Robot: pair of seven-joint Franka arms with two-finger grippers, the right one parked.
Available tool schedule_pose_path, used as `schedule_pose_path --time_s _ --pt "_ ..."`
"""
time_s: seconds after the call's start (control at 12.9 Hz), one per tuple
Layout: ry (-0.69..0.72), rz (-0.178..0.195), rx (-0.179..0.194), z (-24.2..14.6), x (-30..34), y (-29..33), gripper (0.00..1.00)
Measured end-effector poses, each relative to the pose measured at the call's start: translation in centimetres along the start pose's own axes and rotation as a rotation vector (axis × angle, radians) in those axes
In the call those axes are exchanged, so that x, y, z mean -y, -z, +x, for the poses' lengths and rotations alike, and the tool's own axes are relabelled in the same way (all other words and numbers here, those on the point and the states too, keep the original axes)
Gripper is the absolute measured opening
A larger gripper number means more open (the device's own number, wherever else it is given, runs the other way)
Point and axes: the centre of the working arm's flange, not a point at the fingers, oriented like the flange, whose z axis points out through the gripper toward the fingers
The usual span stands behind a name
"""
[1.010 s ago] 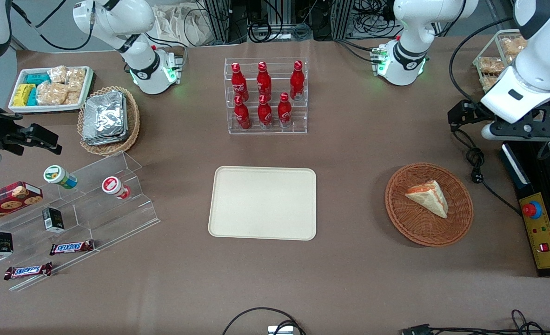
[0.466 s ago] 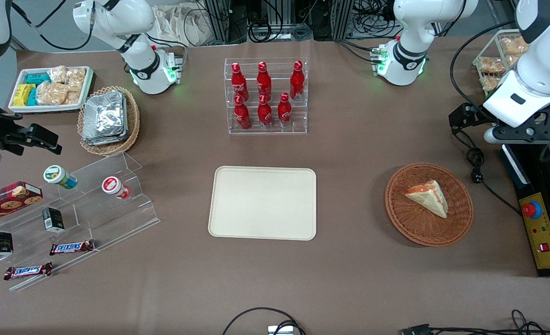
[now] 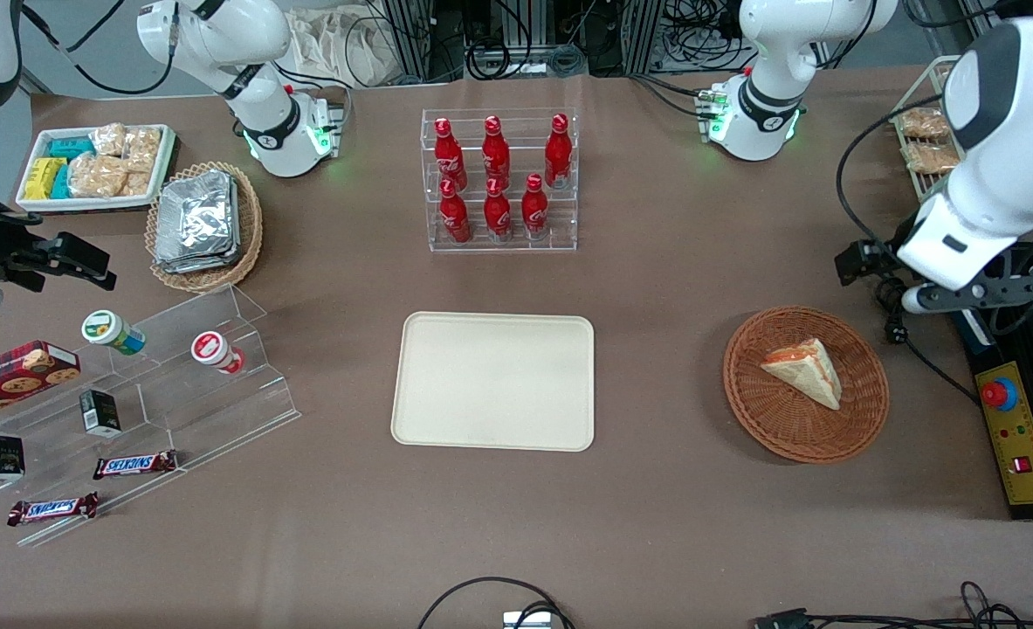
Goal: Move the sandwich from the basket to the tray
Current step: 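Move the left gripper down over the wrapped sandwich in the wicker basket, then close the left gripper on the sandwich's wrapped edge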
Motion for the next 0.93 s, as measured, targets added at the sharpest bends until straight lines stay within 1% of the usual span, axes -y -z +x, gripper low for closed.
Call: schedule_pose_path --time_s 0.31,0.47,0.7,0.85,0.93 --pt "0.46 -0.035 -0.028 3.7 -0.7 -8.5 1.0" --pt "0.624 -0.053 -0.029 5.3 -0.7 -13.8 1.0" --pt "0.709 -0.07 -0.043 5.6 1.0 -20.0 1.0" --pt "0.728 -0.082 -0.063 4.8 2.0 -22.6 1.0" --pt "0.733 -0.086 -0.066 4.3 2.1 -23.4 1.0"
